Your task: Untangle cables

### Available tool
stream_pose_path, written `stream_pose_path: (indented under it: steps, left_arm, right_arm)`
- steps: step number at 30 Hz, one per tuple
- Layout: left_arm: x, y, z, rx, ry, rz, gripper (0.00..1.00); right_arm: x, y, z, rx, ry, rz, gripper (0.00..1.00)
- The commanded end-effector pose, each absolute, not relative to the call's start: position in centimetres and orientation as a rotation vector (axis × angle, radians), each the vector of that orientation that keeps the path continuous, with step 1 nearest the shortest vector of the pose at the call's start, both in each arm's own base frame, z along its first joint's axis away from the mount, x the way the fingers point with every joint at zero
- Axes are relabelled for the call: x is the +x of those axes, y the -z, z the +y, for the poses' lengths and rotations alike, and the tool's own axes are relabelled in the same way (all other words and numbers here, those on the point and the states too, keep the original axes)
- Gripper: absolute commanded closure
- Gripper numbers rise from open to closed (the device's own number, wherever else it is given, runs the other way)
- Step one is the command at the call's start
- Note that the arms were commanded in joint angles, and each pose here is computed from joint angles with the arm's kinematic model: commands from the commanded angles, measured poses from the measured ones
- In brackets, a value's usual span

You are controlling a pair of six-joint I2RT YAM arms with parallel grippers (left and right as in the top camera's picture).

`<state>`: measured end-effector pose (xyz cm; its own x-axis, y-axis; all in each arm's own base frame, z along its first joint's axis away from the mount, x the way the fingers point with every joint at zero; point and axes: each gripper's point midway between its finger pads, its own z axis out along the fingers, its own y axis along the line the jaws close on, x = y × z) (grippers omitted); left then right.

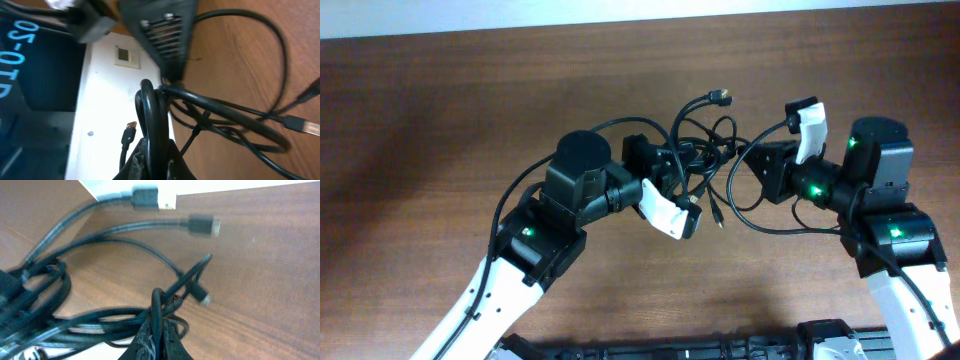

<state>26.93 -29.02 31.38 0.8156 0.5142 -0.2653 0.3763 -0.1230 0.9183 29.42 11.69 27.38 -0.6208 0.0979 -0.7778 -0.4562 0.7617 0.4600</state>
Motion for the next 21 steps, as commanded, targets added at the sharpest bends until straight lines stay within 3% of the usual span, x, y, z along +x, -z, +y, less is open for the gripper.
stream_pose_path:
  steps: [1,16,21]
  left_arm:
    - [26.0,-31.8,-28.6,1.747,-0.116,0.698,1.00]
    - [24.9,-27.9,-27.4,1.874,-0.043,0.823,1.00]
    - [24.5,-27.3,-27.2,1.864,0.020,0.909,1.00]
  right_arm:
    - [30.3,-29.9,11.7,-0.265,-0.825,2.001,0.96]
    - [28.9,-38.7,11.6,-0.270,-0.824,1.671,0.96]
    - [28.8,-39.4,11.0,-0.210,-0.821,1.654,0.96]
